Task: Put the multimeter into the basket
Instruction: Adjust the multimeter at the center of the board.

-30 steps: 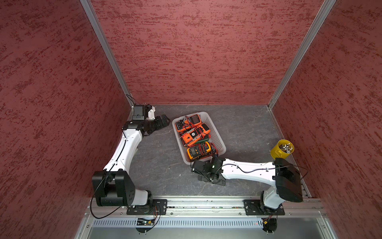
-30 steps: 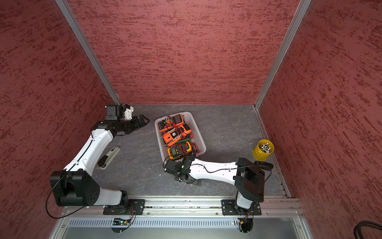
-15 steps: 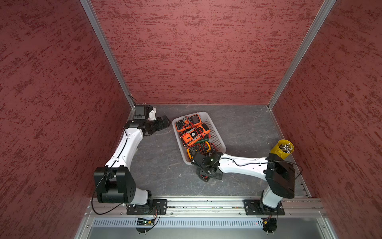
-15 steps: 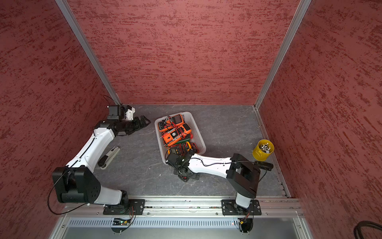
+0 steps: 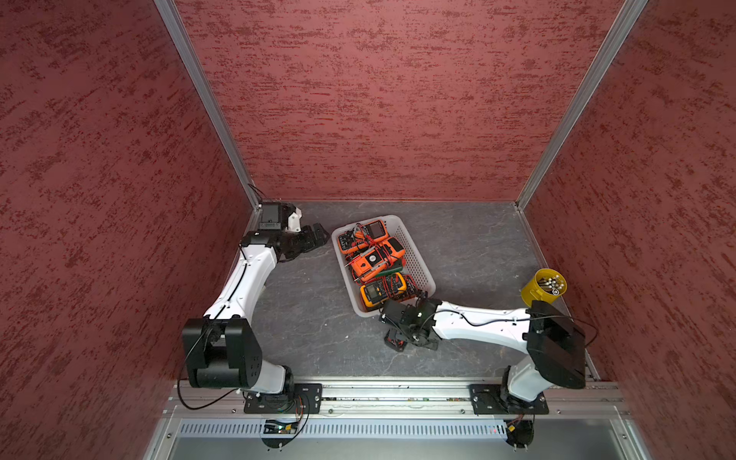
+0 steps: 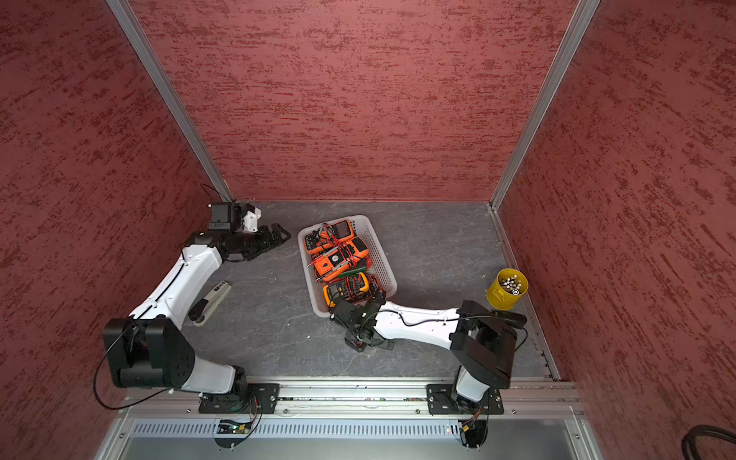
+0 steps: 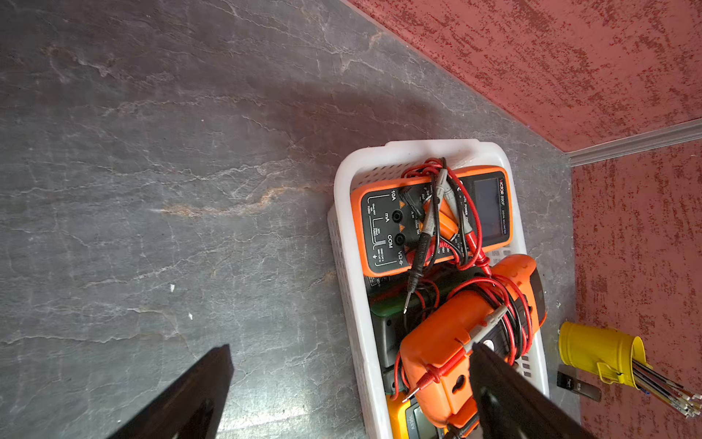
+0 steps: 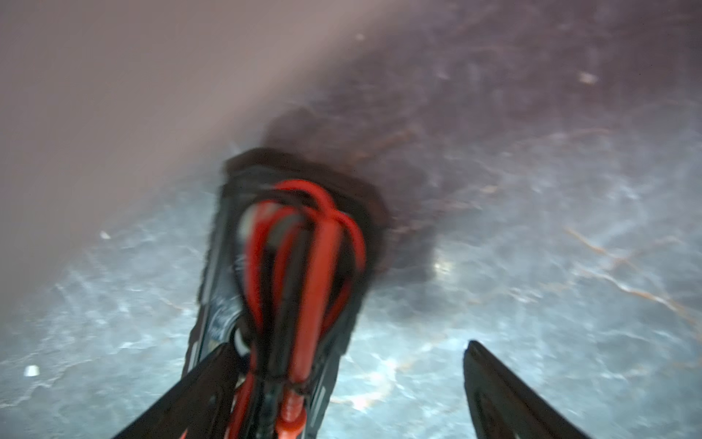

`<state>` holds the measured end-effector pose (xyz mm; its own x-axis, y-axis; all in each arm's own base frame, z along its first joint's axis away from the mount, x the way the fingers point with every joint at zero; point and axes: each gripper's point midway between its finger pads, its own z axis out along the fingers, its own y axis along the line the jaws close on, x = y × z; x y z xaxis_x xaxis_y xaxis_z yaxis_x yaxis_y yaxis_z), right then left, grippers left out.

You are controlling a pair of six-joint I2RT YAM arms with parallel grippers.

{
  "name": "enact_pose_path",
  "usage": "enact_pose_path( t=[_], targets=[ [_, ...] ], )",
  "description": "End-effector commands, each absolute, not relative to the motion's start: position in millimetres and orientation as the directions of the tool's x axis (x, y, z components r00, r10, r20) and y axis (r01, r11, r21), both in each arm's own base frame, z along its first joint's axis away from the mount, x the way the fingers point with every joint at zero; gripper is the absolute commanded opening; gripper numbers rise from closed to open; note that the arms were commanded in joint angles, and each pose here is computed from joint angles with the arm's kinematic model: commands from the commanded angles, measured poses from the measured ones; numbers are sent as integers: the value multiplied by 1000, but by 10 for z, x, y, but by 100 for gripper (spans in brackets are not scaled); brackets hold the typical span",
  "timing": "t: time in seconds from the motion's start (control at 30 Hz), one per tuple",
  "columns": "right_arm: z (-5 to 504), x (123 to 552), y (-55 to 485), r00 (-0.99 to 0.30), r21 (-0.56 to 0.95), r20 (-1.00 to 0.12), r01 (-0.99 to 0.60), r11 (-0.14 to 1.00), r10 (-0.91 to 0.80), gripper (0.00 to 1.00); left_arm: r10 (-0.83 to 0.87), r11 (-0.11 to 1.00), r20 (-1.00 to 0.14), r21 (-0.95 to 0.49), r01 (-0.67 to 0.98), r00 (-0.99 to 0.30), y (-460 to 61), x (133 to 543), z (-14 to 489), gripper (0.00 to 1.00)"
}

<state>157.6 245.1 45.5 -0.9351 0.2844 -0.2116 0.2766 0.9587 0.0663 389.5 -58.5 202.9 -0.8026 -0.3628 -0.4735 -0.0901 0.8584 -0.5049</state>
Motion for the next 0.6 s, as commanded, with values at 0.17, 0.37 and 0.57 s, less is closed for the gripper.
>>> enact_pose_path(
  t=[0.17, 0.37, 0.57],
  targets=[
    [410, 1332, 2008, -934, -35, -170, 323, 946, 313, 87, -354, 874, -497, -478, -91, -792, -494, 3924, 2102, 100],
    [616, 1545, 2453, -961, 108, -220, 145, 983, 166, 94, -352, 874, -495, -478, -88, -794, -498, 3938, 2097, 100],
    [654, 1682, 2692, -965, 108, -246, 65, 992, 90, 99, -359, 872, -487, -478, -100, -796, -490, 3928, 2046, 100]
  ],
)
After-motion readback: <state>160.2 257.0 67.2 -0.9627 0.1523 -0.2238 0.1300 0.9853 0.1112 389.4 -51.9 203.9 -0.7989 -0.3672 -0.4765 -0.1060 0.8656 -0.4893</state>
